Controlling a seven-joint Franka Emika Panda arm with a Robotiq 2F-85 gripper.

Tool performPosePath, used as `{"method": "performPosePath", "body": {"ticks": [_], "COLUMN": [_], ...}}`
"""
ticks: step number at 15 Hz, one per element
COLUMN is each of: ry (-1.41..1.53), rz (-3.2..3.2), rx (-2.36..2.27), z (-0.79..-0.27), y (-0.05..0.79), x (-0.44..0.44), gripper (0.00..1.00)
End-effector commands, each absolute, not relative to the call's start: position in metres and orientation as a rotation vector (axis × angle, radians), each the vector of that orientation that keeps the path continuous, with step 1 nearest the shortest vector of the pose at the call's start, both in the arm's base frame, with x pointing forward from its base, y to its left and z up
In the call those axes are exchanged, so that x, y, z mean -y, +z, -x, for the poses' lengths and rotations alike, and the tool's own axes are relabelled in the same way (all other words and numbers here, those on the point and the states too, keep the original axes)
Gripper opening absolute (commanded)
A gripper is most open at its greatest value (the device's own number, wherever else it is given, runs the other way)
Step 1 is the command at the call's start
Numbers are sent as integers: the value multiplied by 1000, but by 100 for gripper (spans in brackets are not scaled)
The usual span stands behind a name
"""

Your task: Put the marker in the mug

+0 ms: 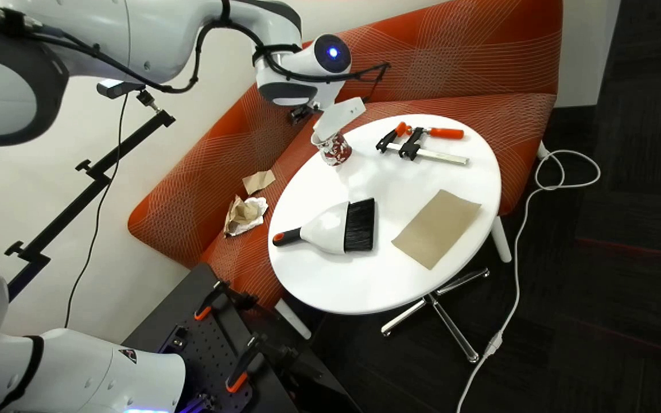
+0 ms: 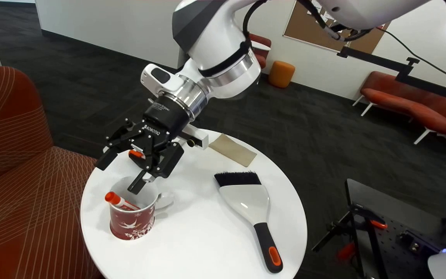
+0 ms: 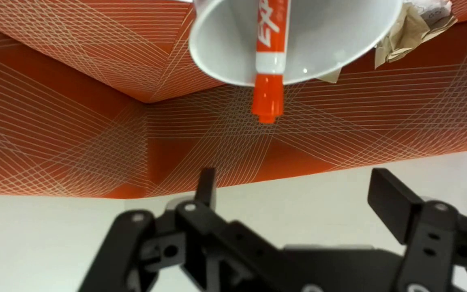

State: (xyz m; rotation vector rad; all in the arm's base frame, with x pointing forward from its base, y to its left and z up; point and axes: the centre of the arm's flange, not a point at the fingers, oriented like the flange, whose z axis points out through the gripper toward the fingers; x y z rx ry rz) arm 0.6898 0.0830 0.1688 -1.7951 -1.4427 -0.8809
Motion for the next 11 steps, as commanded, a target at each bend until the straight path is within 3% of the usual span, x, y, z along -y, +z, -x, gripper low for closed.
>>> {"method": "performPosePath", "body": {"ticks": [1,9,11], "ry": [-918,-880,-906], "rz": [1772,1731,1737], "rx": [1528,1616,1595], "z": [-663,-641,-657], "y": [217,268,256], "x": [-92,-100,-100], "gripper": [100,100,100]}}
